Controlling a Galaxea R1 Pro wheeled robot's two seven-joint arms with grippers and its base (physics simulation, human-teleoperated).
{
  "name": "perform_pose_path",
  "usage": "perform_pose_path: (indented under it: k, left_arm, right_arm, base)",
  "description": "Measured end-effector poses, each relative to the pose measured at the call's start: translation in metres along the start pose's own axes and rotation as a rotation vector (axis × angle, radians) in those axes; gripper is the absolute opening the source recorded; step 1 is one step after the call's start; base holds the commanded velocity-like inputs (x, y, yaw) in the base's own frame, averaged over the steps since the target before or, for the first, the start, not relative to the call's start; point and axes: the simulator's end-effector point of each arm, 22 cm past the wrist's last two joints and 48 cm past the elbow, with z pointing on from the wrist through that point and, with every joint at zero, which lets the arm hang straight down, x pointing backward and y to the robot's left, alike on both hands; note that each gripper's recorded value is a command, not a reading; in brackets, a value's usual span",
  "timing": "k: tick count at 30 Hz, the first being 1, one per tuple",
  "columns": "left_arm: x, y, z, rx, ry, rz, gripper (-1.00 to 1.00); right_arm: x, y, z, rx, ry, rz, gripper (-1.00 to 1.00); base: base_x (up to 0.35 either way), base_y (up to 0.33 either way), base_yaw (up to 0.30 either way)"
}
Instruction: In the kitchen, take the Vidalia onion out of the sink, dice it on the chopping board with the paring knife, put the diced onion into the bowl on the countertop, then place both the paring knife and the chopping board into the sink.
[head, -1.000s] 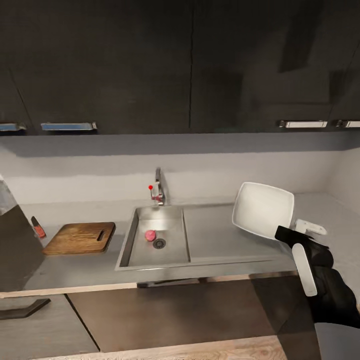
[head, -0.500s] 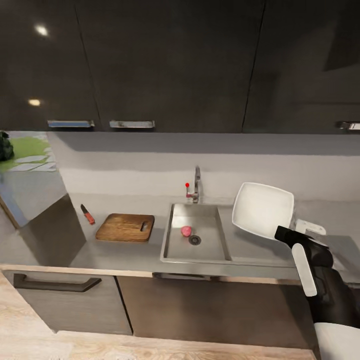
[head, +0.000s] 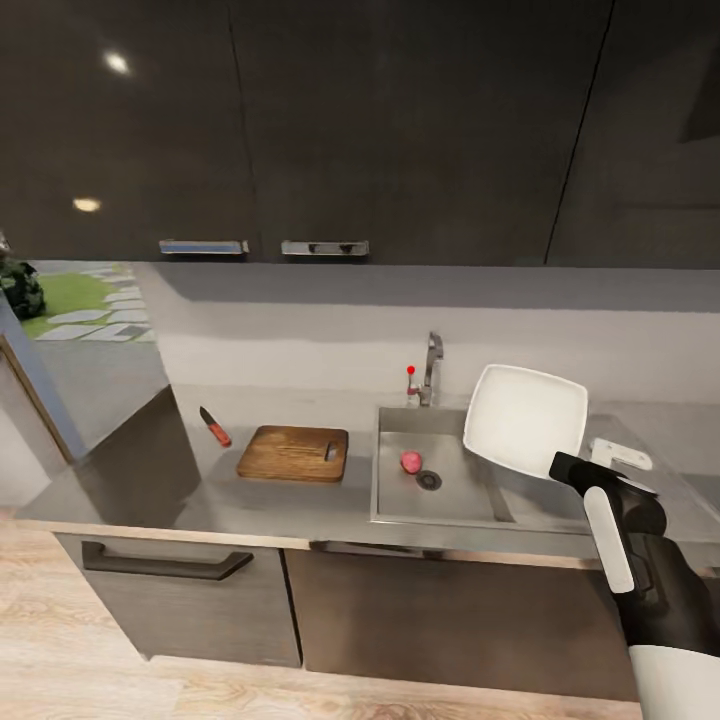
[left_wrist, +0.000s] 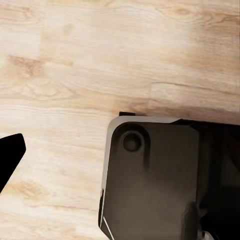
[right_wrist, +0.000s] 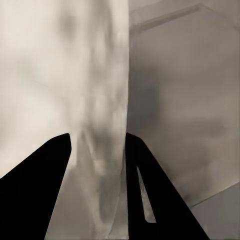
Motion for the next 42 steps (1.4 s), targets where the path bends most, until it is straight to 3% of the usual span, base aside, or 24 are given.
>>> perform_pose_path:
  k: [42]
  left_arm:
    - [0.002,-0.0001,-0.0003,0.001,0.004,0.001,1.0]
  right_arm:
    - [0.0011,-0.0004,0.0005,0.002,0.003,-0.001,-1.0]
  base:
    - [0.0,0.303,0.0]
